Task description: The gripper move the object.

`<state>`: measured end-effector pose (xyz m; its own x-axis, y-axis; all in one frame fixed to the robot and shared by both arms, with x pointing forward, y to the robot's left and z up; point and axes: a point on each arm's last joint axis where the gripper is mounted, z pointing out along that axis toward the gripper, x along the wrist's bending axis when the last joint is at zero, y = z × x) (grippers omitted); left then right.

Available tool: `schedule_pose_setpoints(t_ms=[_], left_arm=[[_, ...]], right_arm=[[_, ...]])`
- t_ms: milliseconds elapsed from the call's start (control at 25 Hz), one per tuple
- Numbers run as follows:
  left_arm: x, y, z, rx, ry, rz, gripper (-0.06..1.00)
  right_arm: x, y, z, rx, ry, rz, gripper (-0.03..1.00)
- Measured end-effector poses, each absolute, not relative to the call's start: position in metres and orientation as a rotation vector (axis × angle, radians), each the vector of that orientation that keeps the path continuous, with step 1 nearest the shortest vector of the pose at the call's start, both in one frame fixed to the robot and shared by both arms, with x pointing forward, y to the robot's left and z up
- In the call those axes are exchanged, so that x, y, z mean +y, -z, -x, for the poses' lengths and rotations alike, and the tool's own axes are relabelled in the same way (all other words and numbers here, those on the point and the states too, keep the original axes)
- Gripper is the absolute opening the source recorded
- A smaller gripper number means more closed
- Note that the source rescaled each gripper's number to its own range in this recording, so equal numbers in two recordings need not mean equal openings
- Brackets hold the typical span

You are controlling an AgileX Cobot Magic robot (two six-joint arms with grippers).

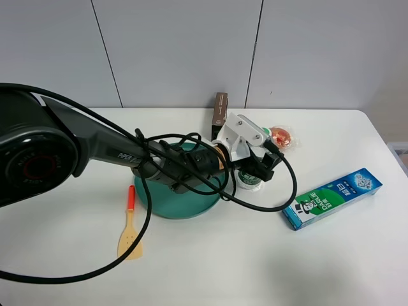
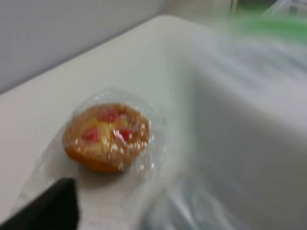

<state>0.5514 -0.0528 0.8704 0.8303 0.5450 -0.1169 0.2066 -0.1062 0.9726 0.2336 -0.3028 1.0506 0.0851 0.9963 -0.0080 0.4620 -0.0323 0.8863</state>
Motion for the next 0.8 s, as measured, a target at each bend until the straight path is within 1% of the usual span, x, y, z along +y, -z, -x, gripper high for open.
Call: schedule_pose_setpoints(t_ms=[40, 120, 240, 400, 520, 600, 800], left_arm=[[-0.053, -0.872, -0.551, 0.597, -0.311, -1.677, 0.89], [-0.053, -0.873, -0.551, 0.604, -0.304, -1.672, 0.96], [-0.053, -0.879, -0.552, 0.611, -0.308, -1.676, 0.98], [-0.050, -0.909, -0.553, 0.630, -0.335, -1.709, 0.98], [-0.045, -0.949, -0.551, 0.628, -0.366, -1.687, 0.98], [-0.039, -0.983, -0.548, 0.635, -0.390, -1.658, 0.98], [-0.013, -1.059, -0.532, 0.707, -0.441, -1.660, 0.98]], right_arm=[[-0.303, -1.051, -0.234, 1.478, -0.887, -1.602, 1.00], [-0.303, -1.051, -0.234, 1.478, -0.887, -1.602, 1.00], [-0.303, -1.051, -0.234, 1.478, -0.887, -1.602, 1.00], [-0.303, -1.051, -0.234, 1.478, -0.887, -1.602, 1.00], [-0.303, -1.051, -0.234, 1.478, -0.887, -1.602, 1.00], [-0.303, -1.051, -0.234, 1.478, -0.887, -1.602, 1.00], [-0.303, -1.051, -0.234, 1.478, -0.887, -1.602, 1.00]])
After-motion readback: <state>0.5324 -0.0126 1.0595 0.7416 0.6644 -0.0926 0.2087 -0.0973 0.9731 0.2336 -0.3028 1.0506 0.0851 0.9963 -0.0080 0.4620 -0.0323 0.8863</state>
